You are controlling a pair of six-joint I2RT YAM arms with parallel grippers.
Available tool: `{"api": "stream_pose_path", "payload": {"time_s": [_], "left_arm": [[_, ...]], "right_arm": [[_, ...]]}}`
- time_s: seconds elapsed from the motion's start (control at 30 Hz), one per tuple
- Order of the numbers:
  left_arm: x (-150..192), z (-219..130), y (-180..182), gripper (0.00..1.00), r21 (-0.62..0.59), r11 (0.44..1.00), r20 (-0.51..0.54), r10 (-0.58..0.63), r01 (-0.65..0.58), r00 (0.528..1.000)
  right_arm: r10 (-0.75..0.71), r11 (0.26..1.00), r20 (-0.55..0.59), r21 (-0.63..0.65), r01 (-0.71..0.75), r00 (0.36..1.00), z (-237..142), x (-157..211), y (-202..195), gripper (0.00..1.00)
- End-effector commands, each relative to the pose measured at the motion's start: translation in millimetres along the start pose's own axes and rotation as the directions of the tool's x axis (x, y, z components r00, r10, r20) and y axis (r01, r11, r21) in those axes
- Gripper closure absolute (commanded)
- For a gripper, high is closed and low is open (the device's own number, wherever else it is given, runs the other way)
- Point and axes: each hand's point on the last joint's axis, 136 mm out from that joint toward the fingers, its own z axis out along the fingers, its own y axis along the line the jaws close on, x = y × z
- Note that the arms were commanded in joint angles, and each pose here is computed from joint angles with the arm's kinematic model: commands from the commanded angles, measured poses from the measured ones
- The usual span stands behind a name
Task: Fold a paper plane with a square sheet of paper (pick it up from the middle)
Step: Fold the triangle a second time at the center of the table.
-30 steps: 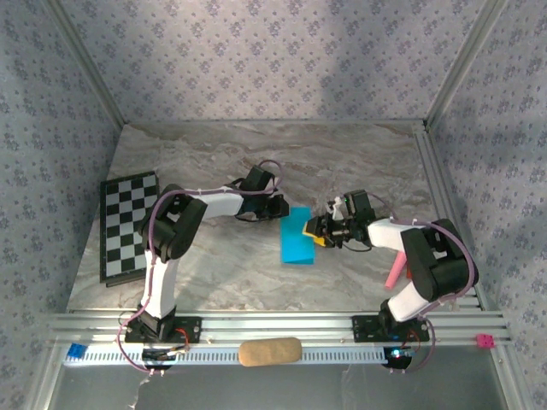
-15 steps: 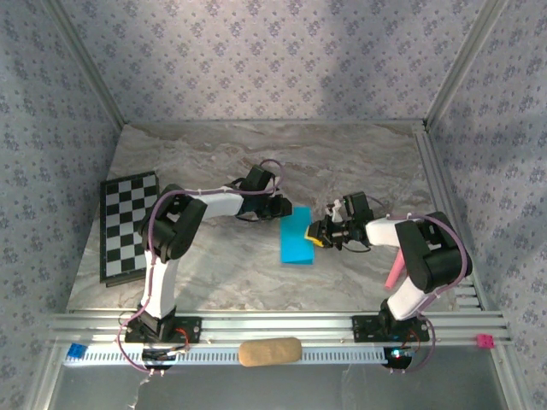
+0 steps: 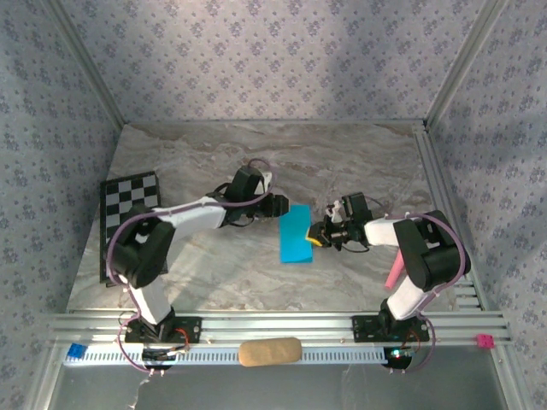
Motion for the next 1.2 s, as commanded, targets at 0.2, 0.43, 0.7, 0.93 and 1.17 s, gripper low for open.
{"api": "stream_pose_path", "payload": {"time_s": [0.2,0.43,0.7,0.93,1.17], "left_arm": [[50.8,-18.5,-47.9,0.57,-0.073,0.867,0.047,0.496,-0.493,0.867],[92.7,-13.0,-50.4,0.51,-0.171,0.781,-0.061,0.6,-0.601,0.798],[117.4,7.9,-61.4,0.46,-0.233,0.656,-0.117,0.714,-0.718,0.69],[117.4,22.0,-60.3,0.45,-0.285,0.61,-0.137,0.738,-0.74,0.661],[116.3,27.9,-56.2,0.5,-0.307,0.591,-0.152,0.744,-0.746,0.651]], "right_arm": [[0.056,0.998,0.072,-0.034,-0.054,0.996,-0.7,-15.3,22.2,0.93],[0.056,0.998,0.056,-0.041,-0.054,0.997,-0.5,-13.9,25.0,0.92],[0.056,0.998,0.059,-0.04,-0.054,0.997,-0.8,-14.3,25.6,0.92],[0.06,0.998,0.058,-0.039,-0.058,0.997,-0.8,-14.5,24.7,0.92],[0.061,0.997,0.058,-0.042,-0.058,0.996,-1.4,-14.7,24.0,0.92]]}}
